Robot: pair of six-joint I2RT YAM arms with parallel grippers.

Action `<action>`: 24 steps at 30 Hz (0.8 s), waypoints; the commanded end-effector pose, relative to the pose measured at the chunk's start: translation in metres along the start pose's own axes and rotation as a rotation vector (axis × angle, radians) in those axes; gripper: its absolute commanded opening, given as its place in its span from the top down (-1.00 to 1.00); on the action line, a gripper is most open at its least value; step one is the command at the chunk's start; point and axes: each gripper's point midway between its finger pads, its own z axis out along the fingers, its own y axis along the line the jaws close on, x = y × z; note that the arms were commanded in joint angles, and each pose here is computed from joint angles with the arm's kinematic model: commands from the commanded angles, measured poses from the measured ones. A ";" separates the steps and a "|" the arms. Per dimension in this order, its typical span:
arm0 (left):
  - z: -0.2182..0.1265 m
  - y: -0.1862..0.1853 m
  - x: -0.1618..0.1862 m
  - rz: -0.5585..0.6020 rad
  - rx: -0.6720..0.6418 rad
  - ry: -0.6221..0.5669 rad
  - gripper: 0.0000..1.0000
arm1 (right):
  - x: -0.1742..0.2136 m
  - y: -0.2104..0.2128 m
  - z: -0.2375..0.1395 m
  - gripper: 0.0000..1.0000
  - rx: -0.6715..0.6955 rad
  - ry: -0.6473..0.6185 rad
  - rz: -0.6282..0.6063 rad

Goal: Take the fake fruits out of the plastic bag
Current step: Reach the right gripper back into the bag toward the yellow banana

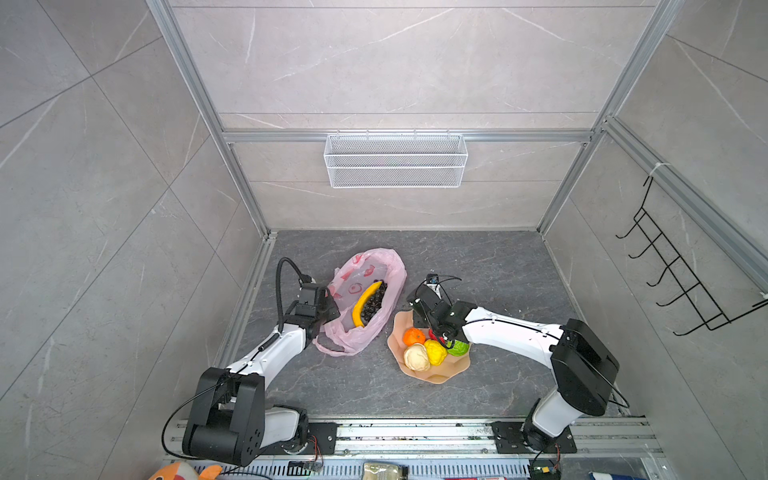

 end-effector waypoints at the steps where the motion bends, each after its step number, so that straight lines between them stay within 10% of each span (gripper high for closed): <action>1: -0.005 -0.004 -0.012 -0.005 0.013 -0.039 1.00 | 0.007 -0.010 -0.003 -0.01 0.041 0.016 -0.009; 24: -0.012 -0.018 -0.015 0.012 0.088 -0.049 1.00 | -0.042 0.076 -0.058 -0.21 -0.183 -0.076 -0.018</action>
